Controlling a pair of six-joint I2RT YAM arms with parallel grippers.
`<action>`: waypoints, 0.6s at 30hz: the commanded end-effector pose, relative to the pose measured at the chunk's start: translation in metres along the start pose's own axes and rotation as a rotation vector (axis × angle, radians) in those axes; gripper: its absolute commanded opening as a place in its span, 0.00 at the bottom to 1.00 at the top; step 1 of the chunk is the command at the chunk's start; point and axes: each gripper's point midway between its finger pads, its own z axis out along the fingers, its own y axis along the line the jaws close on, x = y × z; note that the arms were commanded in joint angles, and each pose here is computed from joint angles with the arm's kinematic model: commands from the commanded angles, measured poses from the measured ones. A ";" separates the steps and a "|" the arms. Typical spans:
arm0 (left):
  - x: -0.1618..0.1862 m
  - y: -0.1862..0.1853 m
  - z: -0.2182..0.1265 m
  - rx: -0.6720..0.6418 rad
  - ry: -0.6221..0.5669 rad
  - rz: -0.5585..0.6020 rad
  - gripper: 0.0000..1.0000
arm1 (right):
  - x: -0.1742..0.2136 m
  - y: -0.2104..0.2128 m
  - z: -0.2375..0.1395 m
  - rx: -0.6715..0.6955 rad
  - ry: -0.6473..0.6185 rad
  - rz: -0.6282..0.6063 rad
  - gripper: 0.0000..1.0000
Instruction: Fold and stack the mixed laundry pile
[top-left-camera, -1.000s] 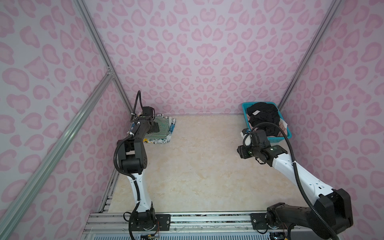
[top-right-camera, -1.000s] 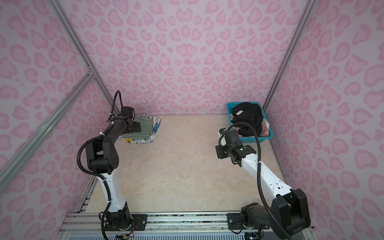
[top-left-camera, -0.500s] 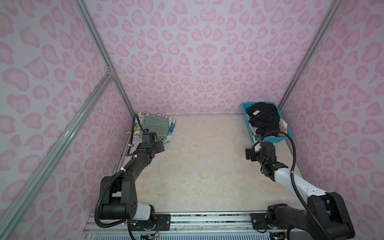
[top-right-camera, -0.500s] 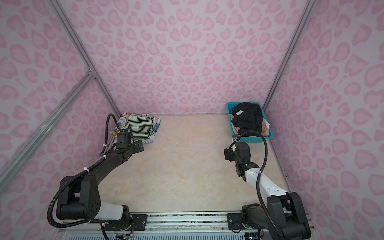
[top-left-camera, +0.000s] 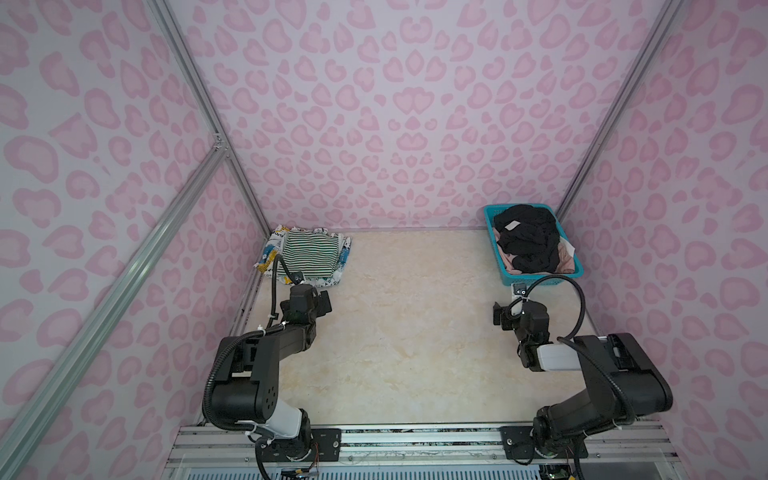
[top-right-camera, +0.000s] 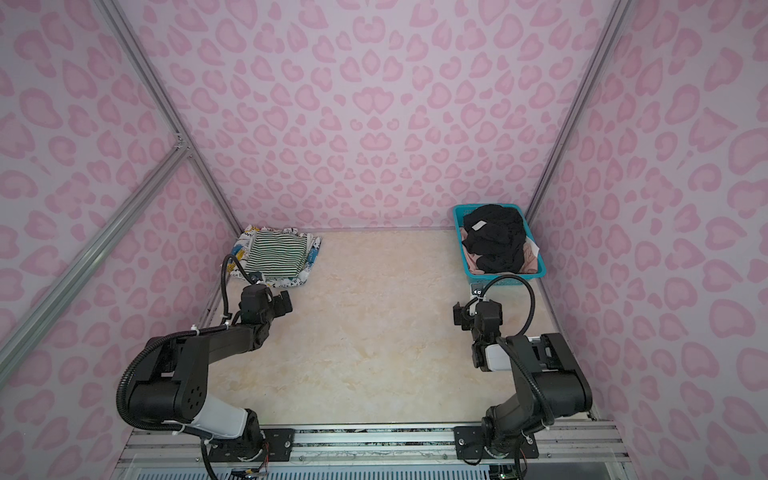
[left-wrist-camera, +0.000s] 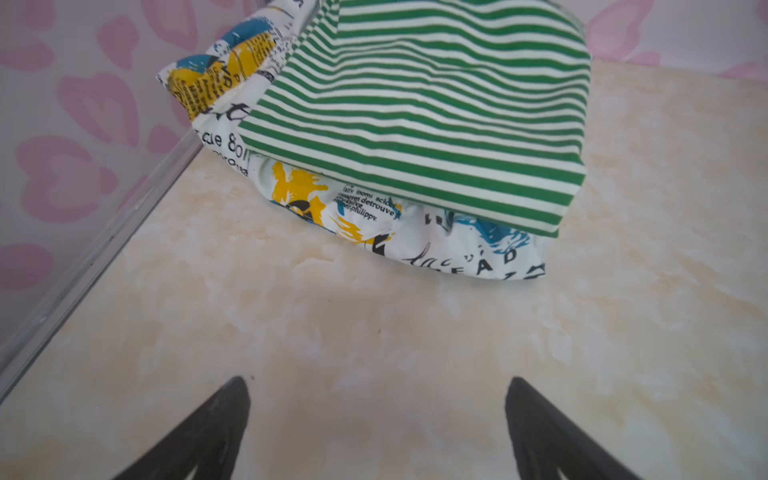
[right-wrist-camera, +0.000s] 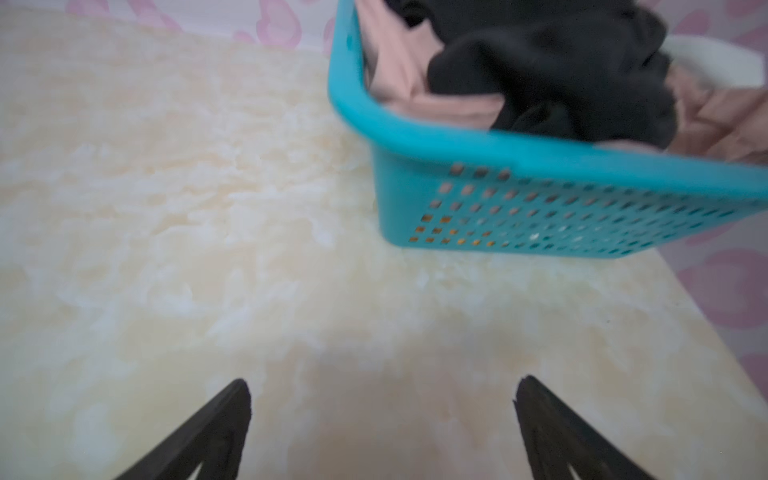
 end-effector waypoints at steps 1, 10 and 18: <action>-0.022 0.005 -0.011 0.020 -0.228 -0.063 0.98 | -0.045 -0.009 -0.003 0.031 -0.150 0.035 1.00; -0.025 0.015 -0.003 -0.027 -0.185 -0.099 0.98 | -0.047 -0.009 0.013 0.035 -0.115 0.031 1.00; -0.024 0.015 -0.004 -0.028 -0.174 -0.095 0.98 | -0.048 -0.008 0.012 0.030 -0.113 0.027 1.00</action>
